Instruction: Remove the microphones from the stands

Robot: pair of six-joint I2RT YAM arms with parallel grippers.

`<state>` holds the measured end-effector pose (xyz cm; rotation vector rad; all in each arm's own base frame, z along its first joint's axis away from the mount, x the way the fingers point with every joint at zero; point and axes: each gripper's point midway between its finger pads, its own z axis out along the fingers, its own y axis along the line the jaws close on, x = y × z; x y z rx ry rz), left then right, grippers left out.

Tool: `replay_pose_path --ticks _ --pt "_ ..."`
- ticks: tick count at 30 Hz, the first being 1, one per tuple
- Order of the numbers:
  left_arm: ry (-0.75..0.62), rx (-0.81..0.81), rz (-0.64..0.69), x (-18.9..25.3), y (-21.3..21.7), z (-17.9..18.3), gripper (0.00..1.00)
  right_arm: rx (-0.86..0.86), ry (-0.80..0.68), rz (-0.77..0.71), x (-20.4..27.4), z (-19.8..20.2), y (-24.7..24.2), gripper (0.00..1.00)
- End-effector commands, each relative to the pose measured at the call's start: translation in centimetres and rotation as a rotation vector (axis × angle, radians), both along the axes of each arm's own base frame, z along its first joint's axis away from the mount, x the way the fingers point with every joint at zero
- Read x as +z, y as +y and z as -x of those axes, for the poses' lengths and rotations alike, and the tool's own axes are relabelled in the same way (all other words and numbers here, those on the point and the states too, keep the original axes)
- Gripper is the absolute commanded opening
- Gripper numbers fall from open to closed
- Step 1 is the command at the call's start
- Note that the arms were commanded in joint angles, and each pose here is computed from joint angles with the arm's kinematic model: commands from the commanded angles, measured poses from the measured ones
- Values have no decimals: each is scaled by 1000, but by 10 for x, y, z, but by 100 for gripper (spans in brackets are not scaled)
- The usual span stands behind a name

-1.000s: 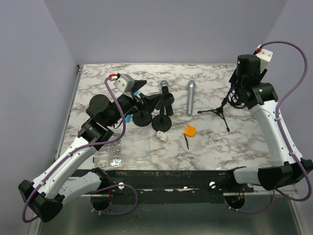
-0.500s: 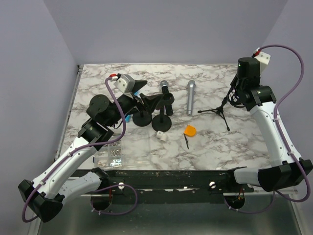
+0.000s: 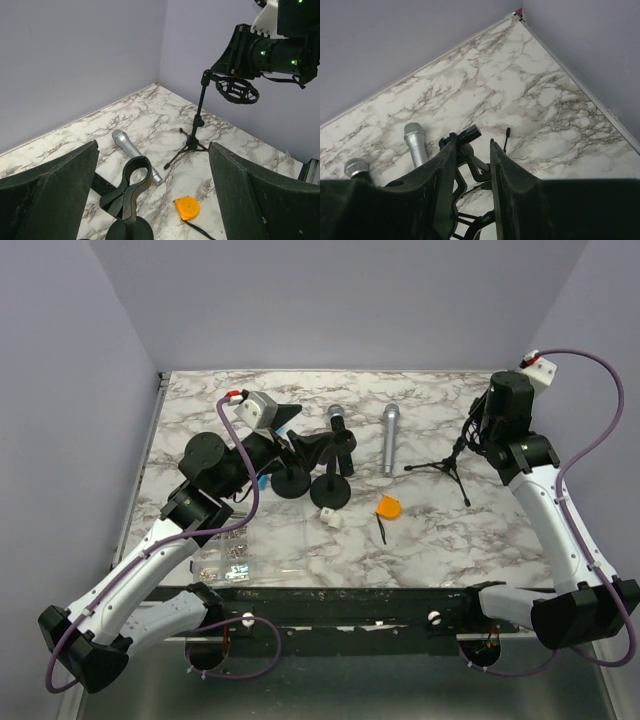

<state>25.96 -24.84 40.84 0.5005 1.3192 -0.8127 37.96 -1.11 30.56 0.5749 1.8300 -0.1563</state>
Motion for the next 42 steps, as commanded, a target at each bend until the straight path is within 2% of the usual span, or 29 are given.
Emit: replay_pose_path --ticks 1,16,23,28,33,36,42 --pt "-14 -8 5 6 -1 2 90 59 357 14 -103 30 5 34" --pt "-13 -11 -1 4 -3 2 90 57 409 22 -112 57 0 33" --pt "-11 -14 -3 3 -4 2 90 52 381 45 -105 47 -2 33" --pt "-9 -13 -4 3 -4 2 90 79 324 30 -75 35 4 36" --pt "-18 -8 1 7 -2 3 90 235 230 -45 -31 29 33 61" --pt "-29 -4 5 11 1 5 90 363 96 -117 7 33 57 76" --pt "-82 32 21 28 16 14 90 568 -209 -191 81 61 89 94"
